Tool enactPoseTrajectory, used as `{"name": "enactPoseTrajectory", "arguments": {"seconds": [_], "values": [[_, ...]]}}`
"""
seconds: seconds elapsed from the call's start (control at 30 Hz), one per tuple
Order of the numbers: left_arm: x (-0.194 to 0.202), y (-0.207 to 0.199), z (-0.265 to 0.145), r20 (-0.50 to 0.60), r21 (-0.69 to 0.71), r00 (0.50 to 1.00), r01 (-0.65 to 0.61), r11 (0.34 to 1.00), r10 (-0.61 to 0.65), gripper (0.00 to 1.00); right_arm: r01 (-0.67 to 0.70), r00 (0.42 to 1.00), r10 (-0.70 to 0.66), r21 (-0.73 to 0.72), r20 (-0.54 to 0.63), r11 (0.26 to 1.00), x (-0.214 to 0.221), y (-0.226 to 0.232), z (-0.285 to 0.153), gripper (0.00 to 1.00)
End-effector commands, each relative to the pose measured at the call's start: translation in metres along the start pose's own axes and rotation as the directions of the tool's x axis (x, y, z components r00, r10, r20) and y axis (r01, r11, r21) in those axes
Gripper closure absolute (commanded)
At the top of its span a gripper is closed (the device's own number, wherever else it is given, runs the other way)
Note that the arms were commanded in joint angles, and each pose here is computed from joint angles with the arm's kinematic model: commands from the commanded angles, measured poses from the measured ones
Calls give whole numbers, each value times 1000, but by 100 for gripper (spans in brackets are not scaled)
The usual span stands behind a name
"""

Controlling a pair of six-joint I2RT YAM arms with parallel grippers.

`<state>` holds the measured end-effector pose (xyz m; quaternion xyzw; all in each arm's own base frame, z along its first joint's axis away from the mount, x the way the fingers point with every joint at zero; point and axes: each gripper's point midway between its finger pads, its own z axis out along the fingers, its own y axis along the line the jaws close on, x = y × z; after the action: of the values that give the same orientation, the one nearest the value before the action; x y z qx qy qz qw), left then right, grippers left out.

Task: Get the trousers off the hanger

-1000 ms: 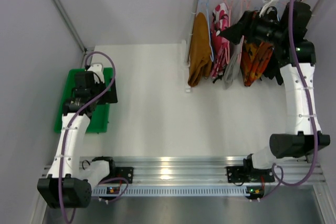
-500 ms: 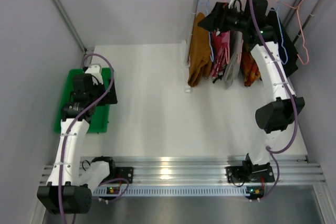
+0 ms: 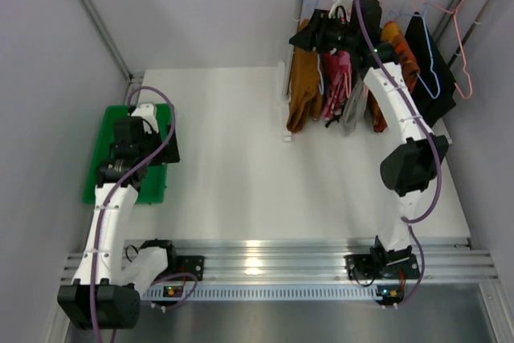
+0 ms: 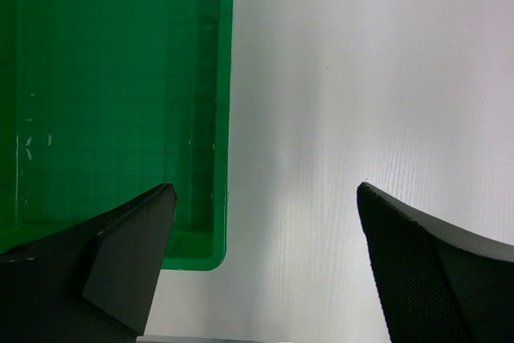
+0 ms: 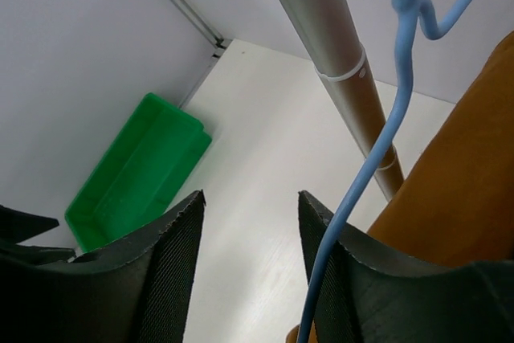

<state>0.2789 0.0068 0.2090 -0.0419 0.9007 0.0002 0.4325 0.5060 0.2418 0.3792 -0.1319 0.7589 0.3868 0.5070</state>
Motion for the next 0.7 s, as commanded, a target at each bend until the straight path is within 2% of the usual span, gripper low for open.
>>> {"name": "enactPoseTrajectory", "arguments": {"seconds": [0.0, 0.13, 0.3, 0.43, 0.63, 0.67], "values": [[-12, 1, -2, 62, -4, 998, 23, 1000, -22, 1, -2, 998, 9, -133, 54, 991, -15, 23, 10, 51], [-11, 0, 0, 57, -3, 998, 25, 1000, -25, 1, -29, 998, 37, -188, 41, 982, -15, 32, 9, 59], [-10, -1, 2, 53, 5, 998, 29, 1000, -29, 1, -78, 996, 84, -239, 15, 968, -12, 35, 10, 63], [-10, -2, 4, 46, 6, 999, 30, 1000, -30, 1, -112, 993, 120, -297, 7, 948, -14, 45, 9, 82], [-9, -2, 4, 44, 11, 999, 29, 1000, -30, 1, -129, 989, 145, -369, 17, 920, -26, 60, -1, 100], [-9, -2, 3, 45, 11, 999, 29, 1000, -30, 1, -133, 988, 152, -381, 21, 915, -29, 62, -2, 100]]}}
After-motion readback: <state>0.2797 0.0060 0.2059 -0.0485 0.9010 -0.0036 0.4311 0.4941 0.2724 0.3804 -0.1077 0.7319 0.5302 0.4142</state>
